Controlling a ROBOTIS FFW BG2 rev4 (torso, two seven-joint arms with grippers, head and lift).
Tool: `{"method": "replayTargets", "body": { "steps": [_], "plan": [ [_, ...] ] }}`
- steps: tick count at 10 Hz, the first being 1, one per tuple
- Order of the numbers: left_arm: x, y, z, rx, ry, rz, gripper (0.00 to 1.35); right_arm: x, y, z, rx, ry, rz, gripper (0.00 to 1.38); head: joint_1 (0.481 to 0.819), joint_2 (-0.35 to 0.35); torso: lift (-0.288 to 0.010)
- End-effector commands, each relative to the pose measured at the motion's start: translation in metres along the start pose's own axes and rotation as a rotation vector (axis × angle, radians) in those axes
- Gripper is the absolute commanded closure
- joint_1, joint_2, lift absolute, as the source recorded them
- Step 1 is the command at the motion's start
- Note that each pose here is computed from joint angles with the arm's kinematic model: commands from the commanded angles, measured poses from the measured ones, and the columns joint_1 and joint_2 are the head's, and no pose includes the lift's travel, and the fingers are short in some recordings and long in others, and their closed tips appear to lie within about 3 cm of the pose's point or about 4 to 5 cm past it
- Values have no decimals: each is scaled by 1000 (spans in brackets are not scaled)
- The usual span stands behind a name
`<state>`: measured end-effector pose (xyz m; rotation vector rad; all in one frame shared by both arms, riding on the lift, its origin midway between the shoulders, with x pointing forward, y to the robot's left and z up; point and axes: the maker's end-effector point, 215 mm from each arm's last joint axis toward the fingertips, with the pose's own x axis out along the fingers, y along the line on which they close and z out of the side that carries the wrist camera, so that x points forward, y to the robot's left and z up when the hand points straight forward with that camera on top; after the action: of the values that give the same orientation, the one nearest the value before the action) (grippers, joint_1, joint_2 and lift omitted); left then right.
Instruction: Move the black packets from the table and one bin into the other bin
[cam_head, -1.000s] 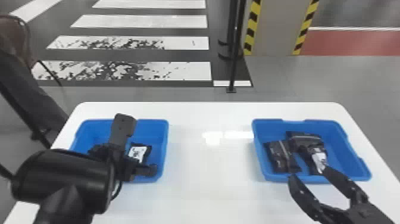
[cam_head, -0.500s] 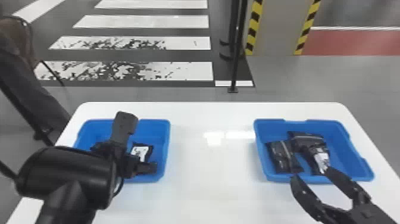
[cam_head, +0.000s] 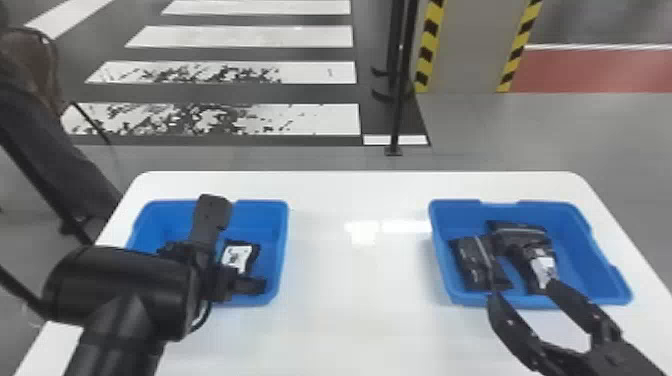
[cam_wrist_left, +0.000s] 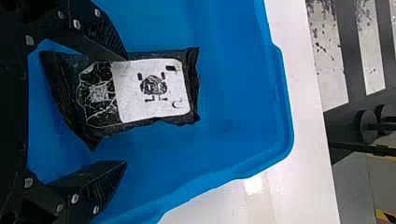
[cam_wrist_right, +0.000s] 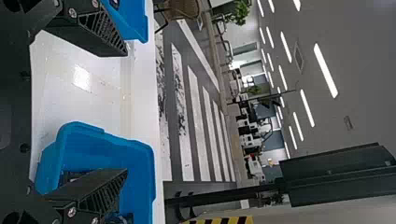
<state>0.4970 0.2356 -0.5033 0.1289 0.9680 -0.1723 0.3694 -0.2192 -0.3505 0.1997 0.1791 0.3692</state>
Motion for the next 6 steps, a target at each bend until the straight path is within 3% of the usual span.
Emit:
{"method": "replayTargets", "body": {
  "steps": [1,2,3,6],
  "plan": [
    [2,2,0,-2,4,2,757,1,2,-2,2,2,5,140,695,21,-110],
    [3,2,-1,2,7,9,1069,1,2,-1,3,-1,7,140,695,24,-110],
    [4,2,2,13,-8,12,1211,1,1,-2,7,0,6,140,695,27,-110],
    [2,6,13,32,-59,31,1208,0,1,-2,7,-5,9,140,695,24,-110]
  ]
}}
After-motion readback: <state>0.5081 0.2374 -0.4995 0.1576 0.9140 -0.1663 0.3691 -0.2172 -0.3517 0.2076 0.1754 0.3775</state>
